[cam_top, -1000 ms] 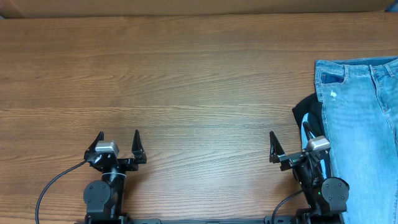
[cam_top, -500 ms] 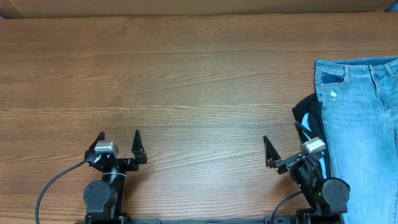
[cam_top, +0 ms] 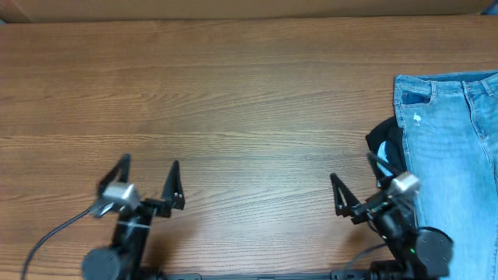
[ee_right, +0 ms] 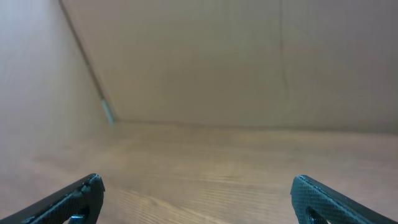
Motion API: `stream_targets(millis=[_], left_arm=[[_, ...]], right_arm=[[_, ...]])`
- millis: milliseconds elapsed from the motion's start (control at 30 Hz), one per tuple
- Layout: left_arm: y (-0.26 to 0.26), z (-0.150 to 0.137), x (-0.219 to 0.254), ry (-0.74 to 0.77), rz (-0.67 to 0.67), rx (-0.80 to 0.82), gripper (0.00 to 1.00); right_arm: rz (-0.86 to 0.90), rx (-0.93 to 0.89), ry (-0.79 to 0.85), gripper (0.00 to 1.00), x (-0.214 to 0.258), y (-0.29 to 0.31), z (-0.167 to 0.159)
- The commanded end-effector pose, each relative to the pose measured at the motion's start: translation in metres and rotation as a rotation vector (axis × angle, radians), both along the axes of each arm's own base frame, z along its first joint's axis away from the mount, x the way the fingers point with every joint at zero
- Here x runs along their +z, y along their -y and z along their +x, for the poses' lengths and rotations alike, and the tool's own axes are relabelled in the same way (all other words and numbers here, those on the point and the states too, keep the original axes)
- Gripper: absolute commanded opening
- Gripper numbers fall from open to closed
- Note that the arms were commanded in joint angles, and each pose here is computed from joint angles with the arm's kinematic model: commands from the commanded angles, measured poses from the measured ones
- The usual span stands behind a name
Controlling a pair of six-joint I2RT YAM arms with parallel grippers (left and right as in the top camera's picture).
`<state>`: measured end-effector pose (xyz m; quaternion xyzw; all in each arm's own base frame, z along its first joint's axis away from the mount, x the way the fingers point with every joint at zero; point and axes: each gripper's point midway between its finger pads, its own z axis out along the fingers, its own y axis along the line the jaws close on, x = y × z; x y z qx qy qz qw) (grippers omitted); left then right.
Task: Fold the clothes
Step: 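Reach the right gripper to the jeans waistband on the clothes pile and grasp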
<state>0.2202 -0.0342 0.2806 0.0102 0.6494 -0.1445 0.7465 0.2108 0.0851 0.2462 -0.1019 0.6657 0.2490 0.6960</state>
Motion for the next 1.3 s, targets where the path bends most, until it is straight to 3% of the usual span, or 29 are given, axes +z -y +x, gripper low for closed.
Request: stream_targets(millis=[0, 167, 300, 533, 633, 733, 933, 1133, 1267], left_arm=[[-0.001, -0.008, 0.046, 0.019, 0.013, 0.012, 1.00], [0.004, 0.008, 0.064, -0.146, 0.012, -0.018, 1.00], [0.009, 0.030, 0.061, -0.392, 0.006, -0.056, 1.00], [0.016, 0.059, 0.013, -0.855, -0.020, -0.099, 1.00], [0.018, 0.067, -0.013, -0.970, -0.036, -0.108, 1.00], [0.028, 0.068, -0.029, -1.049, -0.068, -0.170, 1.00], [0.031, 0.075, -0.048, -1.130, -0.083, -0.186, 1.00], [0.031, 0.077, -0.052, -1.140, -0.084, -0.186, 1.00], [0.031, 0.077, -0.052, -1.140, -0.084, -0.185, 1.00]], right_arm=[[0.026, -0.080, 0.015, 1.00, 0.043, 0.013, -0.005], [-0.002, -0.112, -0.197, 1.00, 0.048, 0.017, 0.008], [-0.058, -0.111, -0.435, 1.00, 0.041, 0.016, 0.029], [-0.080, 0.005, -0.851, 1.00, 0.014, -0.004, 0.060], [-0.079, 0.030, -0.974, 1.00, -0.012, -0.008, 0.068], [-0.063, -0.043, -1.045, 1.00, -0.032, 0.003, 0.084], [0.032, -0.444, -1.121, 1.00, -0.067, 0.075, 0.125], [0.114, -0.625, -1.145, 1.00, -0.092, 0.126, 0.147], [0.200, -0.732, -1.168, 0.94, -0.110, 0.158, 0.157]])
